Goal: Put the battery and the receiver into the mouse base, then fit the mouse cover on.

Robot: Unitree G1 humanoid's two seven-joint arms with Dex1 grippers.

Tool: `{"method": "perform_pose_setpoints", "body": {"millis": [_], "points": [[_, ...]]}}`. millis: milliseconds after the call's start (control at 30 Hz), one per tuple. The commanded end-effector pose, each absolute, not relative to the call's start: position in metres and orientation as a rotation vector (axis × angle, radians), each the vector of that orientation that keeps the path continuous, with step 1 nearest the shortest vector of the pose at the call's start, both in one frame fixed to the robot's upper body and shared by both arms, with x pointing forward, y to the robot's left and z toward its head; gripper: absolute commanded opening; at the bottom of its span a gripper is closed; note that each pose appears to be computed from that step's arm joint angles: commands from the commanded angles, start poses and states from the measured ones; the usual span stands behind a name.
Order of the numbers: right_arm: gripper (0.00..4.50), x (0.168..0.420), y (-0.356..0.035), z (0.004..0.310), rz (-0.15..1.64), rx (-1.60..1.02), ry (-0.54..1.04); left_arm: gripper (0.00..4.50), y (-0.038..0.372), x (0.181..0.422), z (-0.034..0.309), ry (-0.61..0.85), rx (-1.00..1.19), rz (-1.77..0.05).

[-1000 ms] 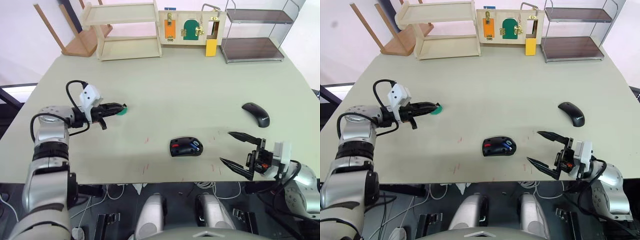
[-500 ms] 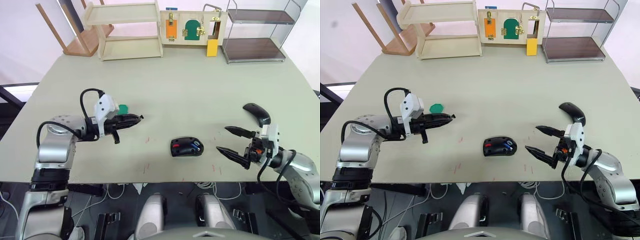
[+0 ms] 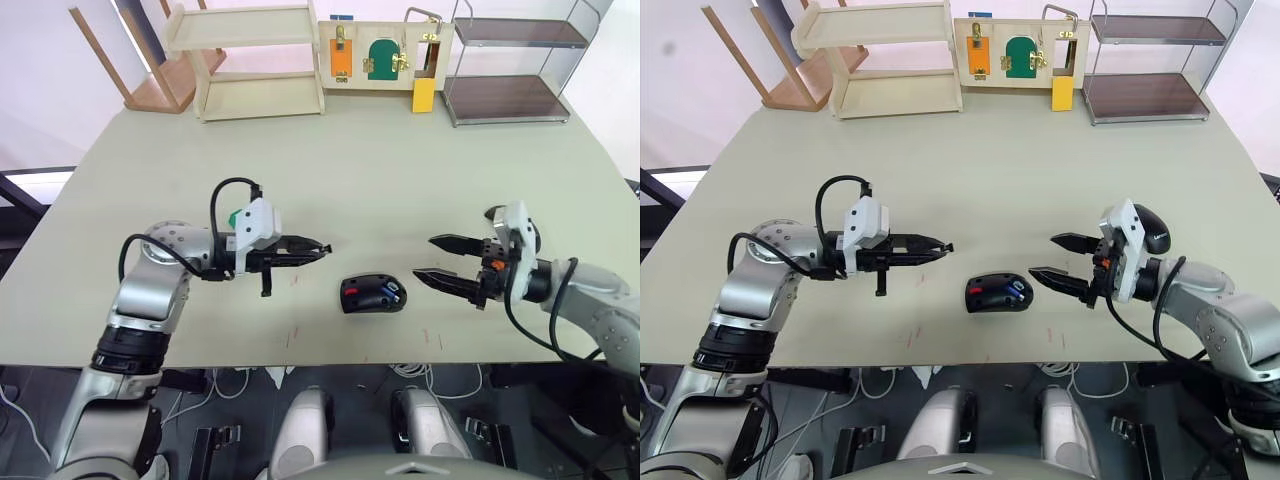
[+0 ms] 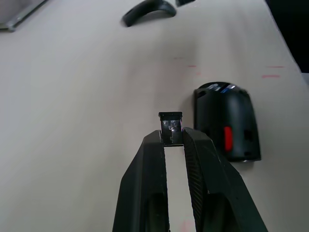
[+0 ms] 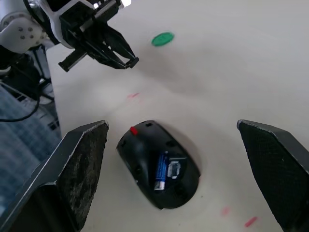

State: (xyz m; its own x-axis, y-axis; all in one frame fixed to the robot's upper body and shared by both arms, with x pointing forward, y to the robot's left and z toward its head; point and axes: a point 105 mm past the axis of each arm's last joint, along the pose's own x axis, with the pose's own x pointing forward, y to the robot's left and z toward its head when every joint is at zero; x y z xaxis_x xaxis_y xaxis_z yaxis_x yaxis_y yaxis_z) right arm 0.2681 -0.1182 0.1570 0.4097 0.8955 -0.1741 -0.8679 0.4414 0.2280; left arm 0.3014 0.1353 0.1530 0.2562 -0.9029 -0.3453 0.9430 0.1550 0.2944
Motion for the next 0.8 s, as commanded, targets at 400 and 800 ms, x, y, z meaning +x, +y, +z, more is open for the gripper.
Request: {"method": "perform_pose_setpoints", "body": {"millis": [400, 800], "points": [[4.5, 0.267, -0.082, 0.167, 1.177, 0.402, 0.675, 0.03, 0.1, 0.288, 0.166, -0.009, 0.59, -1.53], [4.5, 0.264, -0.06, 0.17, 1.122, 0.626, 0.794, 0.03, 0.086, 0.285, 0.172, -0.035, 0.621, -1.6]]}}
